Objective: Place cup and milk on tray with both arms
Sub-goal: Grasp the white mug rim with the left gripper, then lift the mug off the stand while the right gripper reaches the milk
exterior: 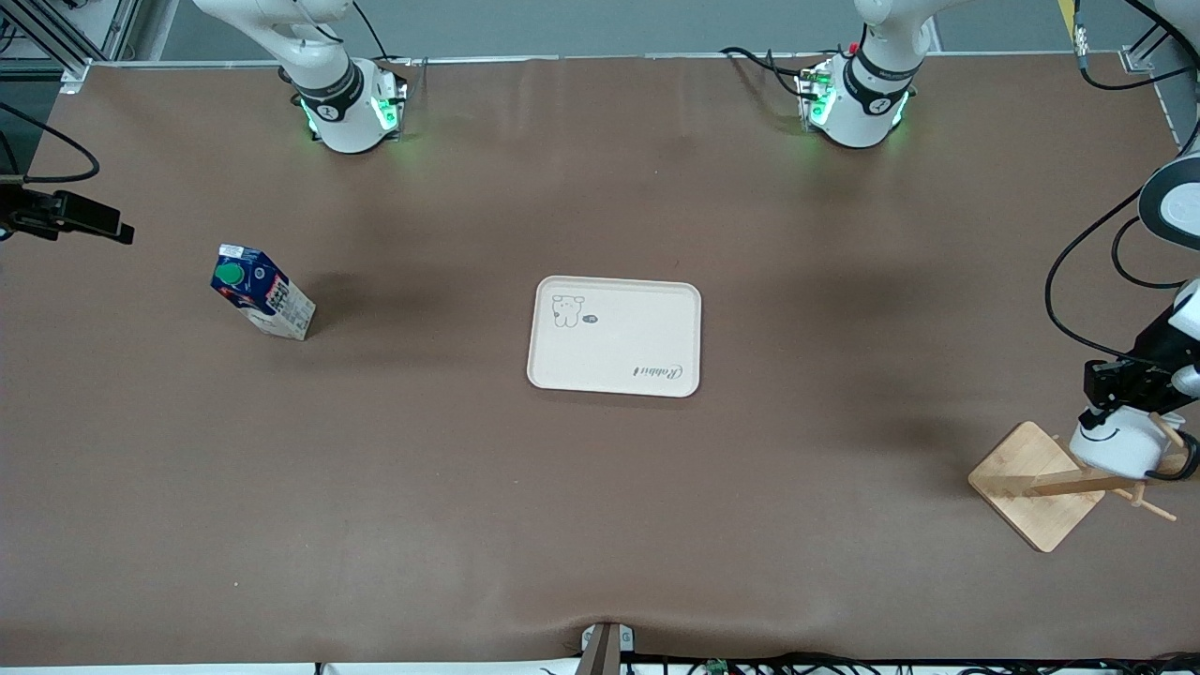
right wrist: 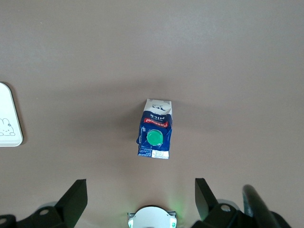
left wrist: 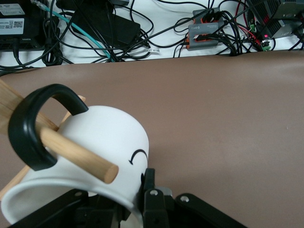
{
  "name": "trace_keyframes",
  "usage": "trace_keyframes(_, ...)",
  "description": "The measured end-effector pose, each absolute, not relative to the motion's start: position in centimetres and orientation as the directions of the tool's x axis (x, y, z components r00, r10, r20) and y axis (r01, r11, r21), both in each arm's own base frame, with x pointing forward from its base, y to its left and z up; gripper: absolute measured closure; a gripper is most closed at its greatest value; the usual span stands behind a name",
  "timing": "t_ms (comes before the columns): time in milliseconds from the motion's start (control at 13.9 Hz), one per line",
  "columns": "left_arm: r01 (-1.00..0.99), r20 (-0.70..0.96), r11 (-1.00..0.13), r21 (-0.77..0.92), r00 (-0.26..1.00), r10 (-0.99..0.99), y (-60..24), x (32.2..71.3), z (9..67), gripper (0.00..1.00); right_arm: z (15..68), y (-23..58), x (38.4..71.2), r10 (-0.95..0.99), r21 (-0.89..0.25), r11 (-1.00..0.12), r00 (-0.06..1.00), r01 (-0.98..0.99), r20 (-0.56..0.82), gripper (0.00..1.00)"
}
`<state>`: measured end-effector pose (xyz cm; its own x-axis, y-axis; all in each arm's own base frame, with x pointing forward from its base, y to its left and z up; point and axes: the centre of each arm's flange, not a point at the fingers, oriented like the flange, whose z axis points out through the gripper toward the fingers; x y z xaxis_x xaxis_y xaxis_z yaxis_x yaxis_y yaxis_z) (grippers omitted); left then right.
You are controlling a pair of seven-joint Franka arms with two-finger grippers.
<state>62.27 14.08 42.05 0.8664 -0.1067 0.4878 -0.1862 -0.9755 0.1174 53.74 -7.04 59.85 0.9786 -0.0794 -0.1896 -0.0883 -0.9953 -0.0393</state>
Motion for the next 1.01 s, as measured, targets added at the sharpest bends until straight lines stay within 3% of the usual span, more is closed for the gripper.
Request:
trace_keyframes(646, -0.164, 0.427, -0.968, 0.188, 0.901, -0.069, 10.3, 61.7, 45.2, 0.92, 59.8, -7.2, 53.7, -0.083, -0.039, -0.995, 0.978, -0.092, -0.191, 0.0)
trace_keyframes(1005, -0.072, 0.327, -0.974, 0.217, 0.945, 0.003, 0.2, 61.2, 47.9, 0.92, 59.7, -7.4, 53.7, -0.086, -0.039, -0.995, 0.977, -0.096, -0.193, 0.0)
